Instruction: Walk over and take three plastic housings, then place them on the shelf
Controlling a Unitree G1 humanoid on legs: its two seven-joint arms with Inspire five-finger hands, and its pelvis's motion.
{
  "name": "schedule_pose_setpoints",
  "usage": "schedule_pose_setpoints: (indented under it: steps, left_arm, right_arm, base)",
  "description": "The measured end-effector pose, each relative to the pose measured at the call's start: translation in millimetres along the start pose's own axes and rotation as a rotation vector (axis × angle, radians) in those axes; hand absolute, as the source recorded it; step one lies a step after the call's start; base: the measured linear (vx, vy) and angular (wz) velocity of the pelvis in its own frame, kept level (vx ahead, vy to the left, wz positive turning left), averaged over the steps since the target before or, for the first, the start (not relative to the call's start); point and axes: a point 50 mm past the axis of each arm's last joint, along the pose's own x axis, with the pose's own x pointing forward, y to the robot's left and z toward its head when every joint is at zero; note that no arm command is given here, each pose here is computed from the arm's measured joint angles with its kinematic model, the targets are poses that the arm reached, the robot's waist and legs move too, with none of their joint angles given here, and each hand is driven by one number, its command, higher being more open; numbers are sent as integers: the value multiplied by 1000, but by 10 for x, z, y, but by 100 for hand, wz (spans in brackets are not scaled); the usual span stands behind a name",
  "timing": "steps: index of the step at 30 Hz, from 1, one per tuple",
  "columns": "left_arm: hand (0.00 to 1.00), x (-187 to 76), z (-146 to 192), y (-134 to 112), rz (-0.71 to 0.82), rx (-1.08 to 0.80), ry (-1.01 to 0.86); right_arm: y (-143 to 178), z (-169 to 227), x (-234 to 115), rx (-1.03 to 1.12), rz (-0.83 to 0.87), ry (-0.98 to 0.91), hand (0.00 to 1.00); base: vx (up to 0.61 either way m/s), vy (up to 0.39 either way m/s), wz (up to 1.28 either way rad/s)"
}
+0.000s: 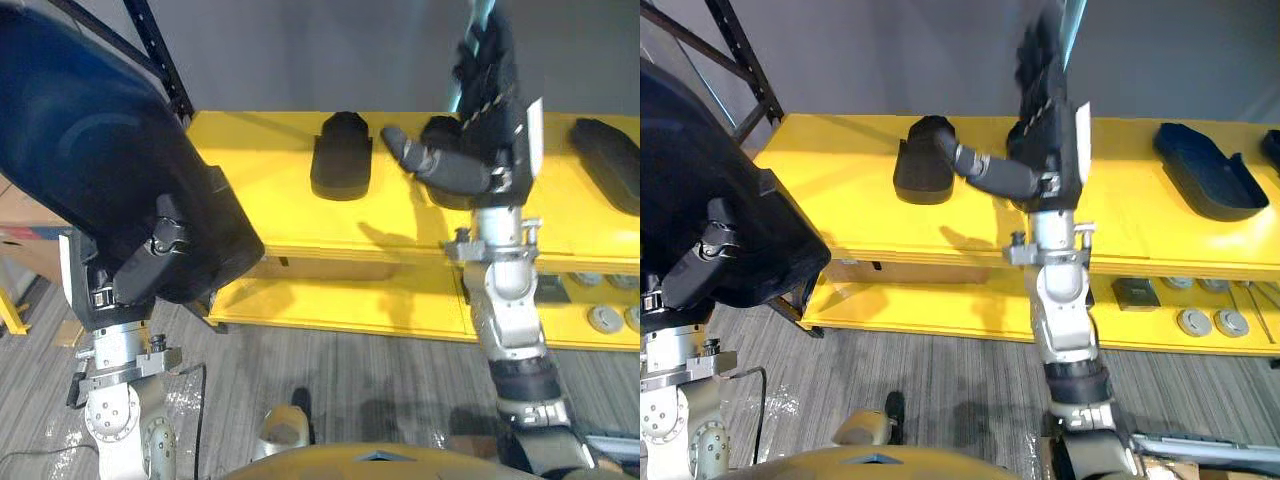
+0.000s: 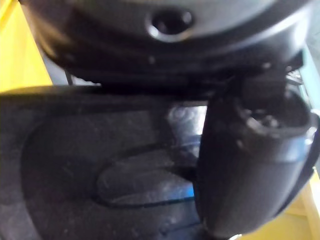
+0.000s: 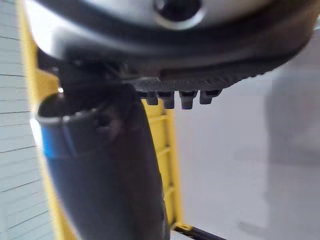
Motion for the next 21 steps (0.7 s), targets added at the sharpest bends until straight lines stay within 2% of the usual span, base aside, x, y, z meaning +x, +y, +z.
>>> schedule_pose_setpoints:
  steps: [1,6,12,16,21]
  left_arm:
    - [0,-1,-1,-36,-8,-1,2]
    - [0,-95,-34,-32,-15,36,53]
    - [0,-116,-86,-22,-29,33,80]
    - [0,-49,-112,-140,-57,-20,60]
    - [0,-27,-130,-176,-85,-67,77]
  right_arm:
    - [3,-114,-141,16,-13,82,100]
    - [-40,-253,-446,62,-72,194,100]
    - [-143,-306,-569,28,-86,248,100]
    - [-288,-284,-629,-35,-132,251,100]
    - [-300,-311,-814,21,-208,295,100]
  base:
    - [85,21,-11]
    - [34,41,-16]
    - [-133,58,-12]
    - [-99,24,22]
    - [9,60,4]
